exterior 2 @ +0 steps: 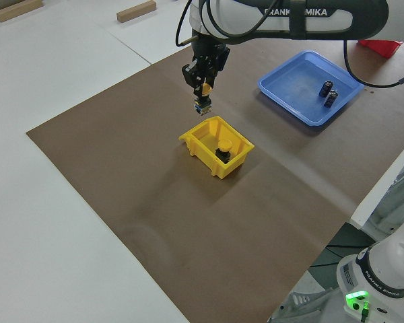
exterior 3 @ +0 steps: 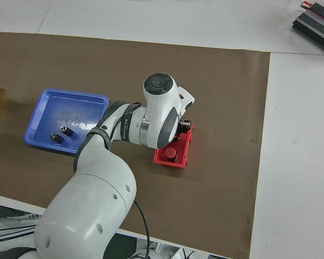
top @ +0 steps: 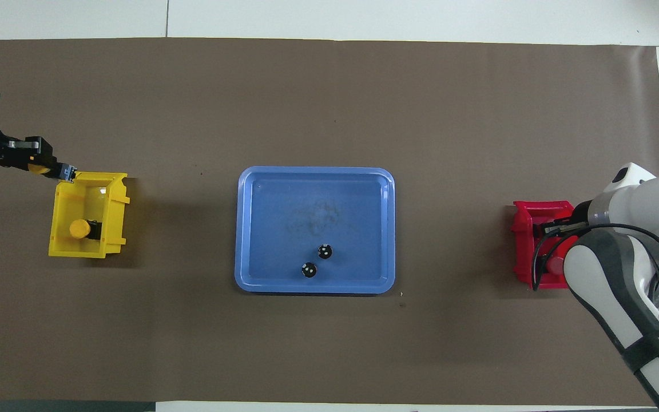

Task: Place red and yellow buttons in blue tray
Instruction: 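Carry the buttons to the blue tray with both grippers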

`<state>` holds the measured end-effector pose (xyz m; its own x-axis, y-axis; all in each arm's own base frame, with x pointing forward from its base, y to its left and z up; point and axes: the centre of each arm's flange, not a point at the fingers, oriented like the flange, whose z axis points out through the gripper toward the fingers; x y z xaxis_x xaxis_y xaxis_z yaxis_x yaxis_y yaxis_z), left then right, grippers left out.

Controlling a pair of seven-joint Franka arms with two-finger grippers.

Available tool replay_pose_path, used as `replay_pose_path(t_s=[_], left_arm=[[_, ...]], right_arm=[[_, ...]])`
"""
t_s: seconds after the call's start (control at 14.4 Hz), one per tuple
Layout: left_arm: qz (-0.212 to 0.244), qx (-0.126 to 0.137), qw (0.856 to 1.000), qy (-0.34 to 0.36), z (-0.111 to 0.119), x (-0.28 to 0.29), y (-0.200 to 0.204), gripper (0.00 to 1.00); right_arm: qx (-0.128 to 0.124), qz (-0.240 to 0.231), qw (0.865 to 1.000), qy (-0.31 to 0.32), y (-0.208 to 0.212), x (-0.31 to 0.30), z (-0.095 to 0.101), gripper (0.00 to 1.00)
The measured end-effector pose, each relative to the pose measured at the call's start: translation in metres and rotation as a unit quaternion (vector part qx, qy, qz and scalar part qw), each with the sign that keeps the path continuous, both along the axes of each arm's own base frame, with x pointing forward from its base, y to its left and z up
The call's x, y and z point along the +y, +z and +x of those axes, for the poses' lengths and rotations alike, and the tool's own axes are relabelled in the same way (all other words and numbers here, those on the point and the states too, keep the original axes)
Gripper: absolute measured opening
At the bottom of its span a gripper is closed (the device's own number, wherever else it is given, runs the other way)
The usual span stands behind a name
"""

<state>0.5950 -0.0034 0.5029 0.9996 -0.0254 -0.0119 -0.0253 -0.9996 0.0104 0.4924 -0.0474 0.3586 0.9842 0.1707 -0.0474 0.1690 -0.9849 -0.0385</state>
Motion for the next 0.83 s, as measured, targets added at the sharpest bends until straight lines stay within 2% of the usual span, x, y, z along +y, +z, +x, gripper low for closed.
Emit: replay_pose_path(t_s=[0.28, 0.42, 0.62, 0.83], left_arm=[[0.001, 0.01, 1.0, 0.007, 0.001, -0.036, -0.011, 0.42], [0.001, 0.012, 1.0, 0.008, 0.001, -0.043, -0.012, 0.42], [0.002, 0.012, 1.0, 0.012, -0.002, -0.074, -0.013, 0.42], [0.003, 0.014, 1.0, 0.02, -0.011, -0.126, -0.014, 0.42]], right_arm=[[0.028, -0.001, 0.999, 0.017, 0.075, 0.003, 0.031, 0.42], [0.034, -0.004, 0.999, 0.013, 0.115, 0.031, 0.051, 0.42], [0.011, -0.016, 0.999, -0.032, 0.151, 0.135, 0.08, 0.42], [-0.007, -0.021, 0.996, -0.085, 0.147, 0.269, 0.08, 0.42]])
